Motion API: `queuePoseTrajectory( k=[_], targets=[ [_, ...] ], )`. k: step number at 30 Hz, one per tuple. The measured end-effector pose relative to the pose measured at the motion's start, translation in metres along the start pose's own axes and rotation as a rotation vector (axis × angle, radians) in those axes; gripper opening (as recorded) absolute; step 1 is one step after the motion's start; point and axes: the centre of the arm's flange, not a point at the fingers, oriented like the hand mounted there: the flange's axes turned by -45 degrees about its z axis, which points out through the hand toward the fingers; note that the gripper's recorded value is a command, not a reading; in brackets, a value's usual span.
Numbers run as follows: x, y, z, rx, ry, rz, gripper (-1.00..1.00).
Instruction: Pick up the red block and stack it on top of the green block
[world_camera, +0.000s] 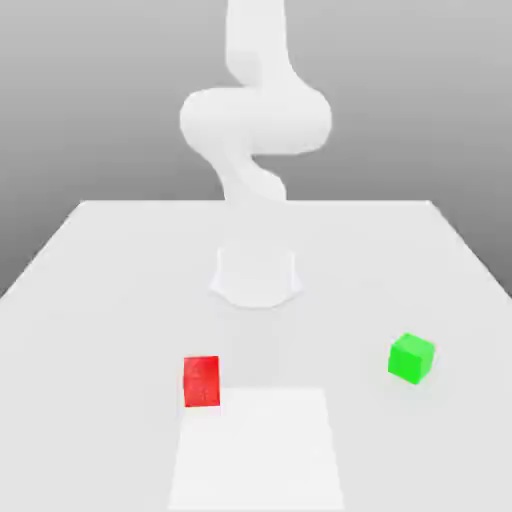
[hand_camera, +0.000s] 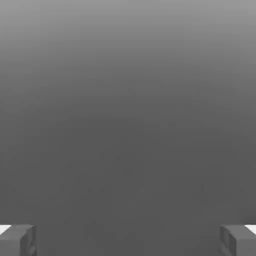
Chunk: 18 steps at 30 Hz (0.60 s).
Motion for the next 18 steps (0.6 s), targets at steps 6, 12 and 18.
queuePoseTrajectory(
  k=[6,12,18],
  targets=[
    [-0.070,0.019,0.138,-0.035,-0.226,-0.054,0.00],
    [-0.186,0.045,0.238,-0.017,-0.461,-0.076,0.00],
    [-0.332,0.062,0.309,0.047,-0.693,-0.076,0.00]
  ],
)
